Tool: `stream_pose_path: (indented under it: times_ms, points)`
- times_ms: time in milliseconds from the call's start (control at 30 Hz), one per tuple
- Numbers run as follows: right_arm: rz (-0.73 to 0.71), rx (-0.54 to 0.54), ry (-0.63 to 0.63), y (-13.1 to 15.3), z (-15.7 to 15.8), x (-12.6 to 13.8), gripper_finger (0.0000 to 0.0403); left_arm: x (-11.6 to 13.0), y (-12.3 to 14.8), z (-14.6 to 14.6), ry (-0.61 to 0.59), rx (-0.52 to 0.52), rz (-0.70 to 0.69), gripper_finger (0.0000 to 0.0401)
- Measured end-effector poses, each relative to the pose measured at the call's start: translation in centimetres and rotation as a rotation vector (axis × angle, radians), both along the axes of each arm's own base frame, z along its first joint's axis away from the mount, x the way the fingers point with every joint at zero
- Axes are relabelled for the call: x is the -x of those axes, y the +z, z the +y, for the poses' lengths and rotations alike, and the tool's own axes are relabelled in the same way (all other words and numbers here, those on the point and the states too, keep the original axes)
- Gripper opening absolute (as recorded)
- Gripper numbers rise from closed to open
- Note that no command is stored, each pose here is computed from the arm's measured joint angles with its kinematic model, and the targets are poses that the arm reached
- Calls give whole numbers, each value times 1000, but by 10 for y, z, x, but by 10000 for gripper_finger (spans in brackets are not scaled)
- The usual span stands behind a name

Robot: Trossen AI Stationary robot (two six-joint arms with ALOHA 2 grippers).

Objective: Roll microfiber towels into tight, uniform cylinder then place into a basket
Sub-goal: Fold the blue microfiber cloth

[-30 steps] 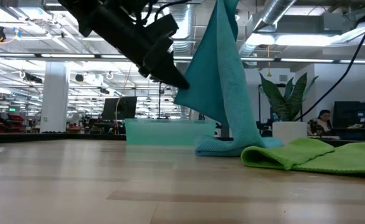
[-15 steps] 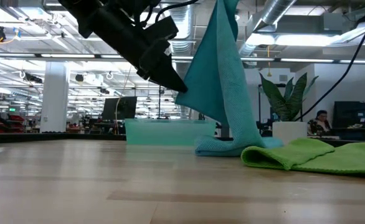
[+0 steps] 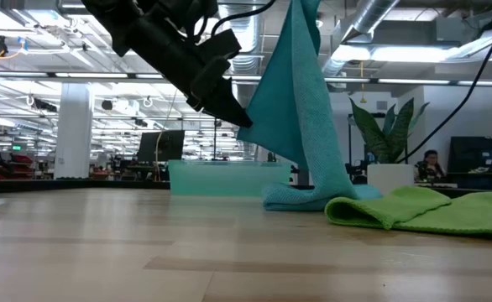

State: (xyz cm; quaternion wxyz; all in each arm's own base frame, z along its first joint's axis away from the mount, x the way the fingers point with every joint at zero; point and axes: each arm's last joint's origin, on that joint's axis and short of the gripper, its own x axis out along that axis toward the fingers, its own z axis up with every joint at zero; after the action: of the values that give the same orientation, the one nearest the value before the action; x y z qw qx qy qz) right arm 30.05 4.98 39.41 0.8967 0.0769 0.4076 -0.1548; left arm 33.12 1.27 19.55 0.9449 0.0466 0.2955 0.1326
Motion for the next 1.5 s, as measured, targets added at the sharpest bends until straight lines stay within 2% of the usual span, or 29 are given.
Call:
stream_pose_path:
  times_ms: [167, 267, 367, 533, 667, 833, 1033, 1233, 1400, 1500]
  points:
    - [13, 35, 52, 0, 2, 0, 6, 1, -1, -1, -12, -26, 23, 2]
    - [24, -3, 88, -1, 4, 1, 6, 6, -1, -3, 4, -72, 77, 1]
    - [45, -39, 129, -2, 9, 3, 6, 15, 11, -8, 40, -123, 165, 1]
    - [66, -108, 191, -3, 18, 5, 6, 34, 50, -26, 94, -223, 328, 0]
    - [109, -161, 223, -5, 20, 8, 6, 45, 93, -43, 103, -247, 377, 0]
    - [157, -176, 211, -7, 19, 13, 6, 56, 148, -61, 95, -286, 380, 0]
    - [174, -165, 223, -6, 19, 15, 6, 71, 201, -65, 79, -317, 339, 0]
    - [131, -114, 224, 17, 9, 19, 6, 89, 230, -55, 101, -440, 394, 0]
    - [41, -79, 177, 46, -1, 27, 6, 86, 239, -49, 117, -467, 355, 0]
    - [-6, -51, 204, 60, -6, 31, 6, 83, 242, -47, 125, -553, 356, 0]
